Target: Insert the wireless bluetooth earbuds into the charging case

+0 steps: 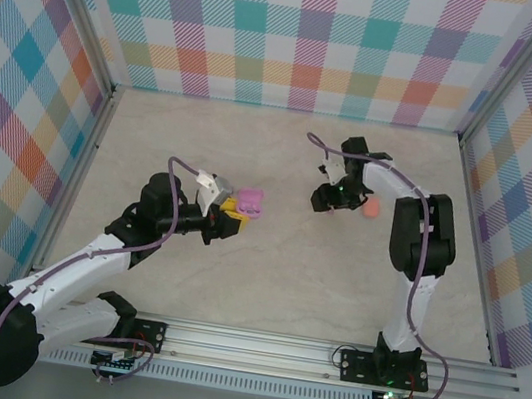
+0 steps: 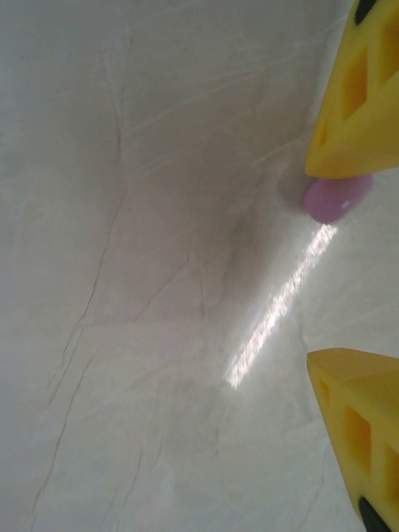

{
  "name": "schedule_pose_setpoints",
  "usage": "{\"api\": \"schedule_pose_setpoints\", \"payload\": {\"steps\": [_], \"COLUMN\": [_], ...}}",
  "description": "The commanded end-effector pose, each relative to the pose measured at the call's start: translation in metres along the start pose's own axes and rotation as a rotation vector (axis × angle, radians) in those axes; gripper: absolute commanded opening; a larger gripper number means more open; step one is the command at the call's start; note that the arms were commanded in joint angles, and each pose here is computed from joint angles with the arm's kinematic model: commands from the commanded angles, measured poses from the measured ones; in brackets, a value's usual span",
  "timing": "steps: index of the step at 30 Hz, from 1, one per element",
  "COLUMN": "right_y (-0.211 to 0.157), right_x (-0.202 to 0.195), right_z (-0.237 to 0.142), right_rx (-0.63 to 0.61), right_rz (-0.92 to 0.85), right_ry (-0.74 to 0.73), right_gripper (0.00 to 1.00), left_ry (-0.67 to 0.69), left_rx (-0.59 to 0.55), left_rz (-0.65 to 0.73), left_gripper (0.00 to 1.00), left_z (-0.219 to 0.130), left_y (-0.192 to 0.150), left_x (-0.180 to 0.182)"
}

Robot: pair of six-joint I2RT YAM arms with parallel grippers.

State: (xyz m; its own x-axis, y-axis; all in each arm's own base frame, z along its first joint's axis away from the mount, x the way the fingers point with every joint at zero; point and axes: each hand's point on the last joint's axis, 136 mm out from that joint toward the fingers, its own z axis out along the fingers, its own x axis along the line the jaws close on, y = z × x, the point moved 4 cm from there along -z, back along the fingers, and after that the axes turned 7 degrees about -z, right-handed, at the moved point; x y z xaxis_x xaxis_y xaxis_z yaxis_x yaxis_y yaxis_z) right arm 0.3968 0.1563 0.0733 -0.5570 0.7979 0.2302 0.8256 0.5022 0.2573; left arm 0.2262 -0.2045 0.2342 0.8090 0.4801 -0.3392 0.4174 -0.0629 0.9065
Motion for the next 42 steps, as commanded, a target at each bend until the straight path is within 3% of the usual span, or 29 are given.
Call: {"api": "schedule_pose_setpoints", "payload": {"steps": [1, 21, 26, 30, 37, 42], "right_y": [0.004, -0.015, -0.003, 0.006, 0.005, 0.005], "right_x": [-0.005, 0.008, 0.015, 0.010, -0.019, -0.028], "right_z": [-0.001, -0.012, -0.028, -0.045, -0.036, -0.017], "right_rx": [-0.008, 0.069, 0.019, -0.031, -0.013, 0.031], "right_rz": [-0.002, 0.182, 0.226, 0.209, 0.189, 0.184], "right_ry": [0.035, 0.096, 0.129, 0.067, -0.058, -0.056], "right_gripper": [0.57, 0.57, 0.57, 0.56, 0.40, 0.29], "left_ry": [0.006, 0.002, 0.000, -0.002, -0.007, -0.007], "left_rx": [-0.028, -0.022, -0.018, -0.017, -0.017, -0.017], "left_rz": [0.035, 0.040, 0.041, 0.044, 0.049, 0.050], "left_gripper": [0.23, 0.22, 0.22, 0.22, 0.22, 0.22], "left_z": [-0.005, -0.003, -0.003, -0.003, -0.004, -0.005], "left_y": [0.012, 0.012, 0.011, 0.011, 0.011, 0.011], "left_x": [-0.002, -0.001, -0.001, -0.002, -0.003, -0.004]}}
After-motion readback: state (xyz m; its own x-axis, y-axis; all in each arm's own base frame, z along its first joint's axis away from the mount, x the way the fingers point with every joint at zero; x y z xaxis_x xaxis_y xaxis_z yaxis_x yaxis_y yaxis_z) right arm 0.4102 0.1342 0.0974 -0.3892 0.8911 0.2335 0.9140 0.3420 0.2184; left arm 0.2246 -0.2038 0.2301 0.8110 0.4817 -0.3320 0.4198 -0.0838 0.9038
